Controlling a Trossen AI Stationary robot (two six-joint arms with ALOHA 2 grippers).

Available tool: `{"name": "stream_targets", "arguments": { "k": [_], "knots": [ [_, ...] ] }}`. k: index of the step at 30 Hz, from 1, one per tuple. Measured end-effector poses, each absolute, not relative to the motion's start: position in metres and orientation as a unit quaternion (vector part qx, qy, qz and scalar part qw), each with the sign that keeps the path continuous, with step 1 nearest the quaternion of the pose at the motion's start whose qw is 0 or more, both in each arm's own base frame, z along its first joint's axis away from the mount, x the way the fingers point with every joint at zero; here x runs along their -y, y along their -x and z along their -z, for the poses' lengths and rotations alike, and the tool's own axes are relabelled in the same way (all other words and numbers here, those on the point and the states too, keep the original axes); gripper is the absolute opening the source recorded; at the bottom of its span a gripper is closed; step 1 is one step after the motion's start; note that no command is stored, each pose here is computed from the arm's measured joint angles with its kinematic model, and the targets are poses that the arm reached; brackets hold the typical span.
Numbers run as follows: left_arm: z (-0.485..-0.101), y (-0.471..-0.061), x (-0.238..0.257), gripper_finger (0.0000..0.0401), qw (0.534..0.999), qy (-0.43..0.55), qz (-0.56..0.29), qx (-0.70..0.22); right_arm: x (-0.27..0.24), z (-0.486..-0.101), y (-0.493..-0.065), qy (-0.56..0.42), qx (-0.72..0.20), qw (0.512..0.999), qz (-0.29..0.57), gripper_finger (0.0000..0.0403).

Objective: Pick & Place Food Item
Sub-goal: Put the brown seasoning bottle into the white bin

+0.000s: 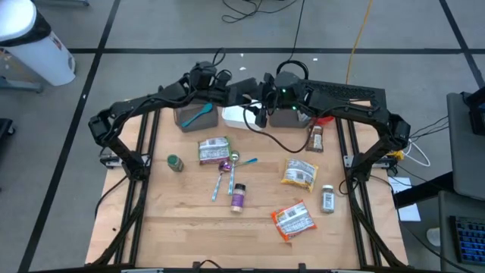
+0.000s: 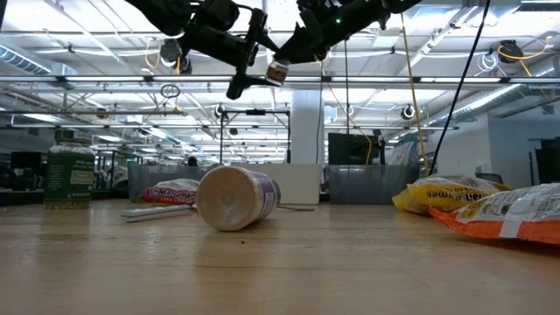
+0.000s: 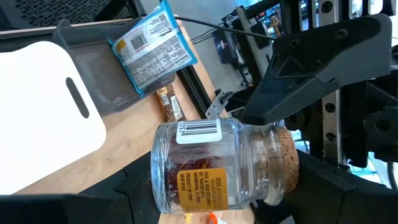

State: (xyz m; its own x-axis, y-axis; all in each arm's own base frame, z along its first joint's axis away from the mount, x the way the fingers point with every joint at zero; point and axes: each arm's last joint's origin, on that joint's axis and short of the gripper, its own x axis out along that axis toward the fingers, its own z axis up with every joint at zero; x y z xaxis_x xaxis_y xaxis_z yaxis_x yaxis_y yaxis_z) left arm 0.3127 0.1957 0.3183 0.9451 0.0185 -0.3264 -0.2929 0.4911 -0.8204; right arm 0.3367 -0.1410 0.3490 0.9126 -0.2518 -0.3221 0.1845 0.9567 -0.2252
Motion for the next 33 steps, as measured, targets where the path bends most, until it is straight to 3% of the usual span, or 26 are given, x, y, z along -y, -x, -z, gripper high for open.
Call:
{"name": "stream_targets", "arguments": {
  "k": [15,33],
  "knots": [
    [-0.317,-0.322,-0.181,0.0267,0.863,0.476,-0.064,-0.157,0.137,-0.339,-0.344,0.083,-0.194,0.974,0.087,0.0225],
    [-0.316,-0.322,-0.180,0.0267,0.858,0.484,-0.062,-0.161,0.136,-0.336,-0.344,0.084,-0.207,0.971,0.086,0.0189]
  ]
}}
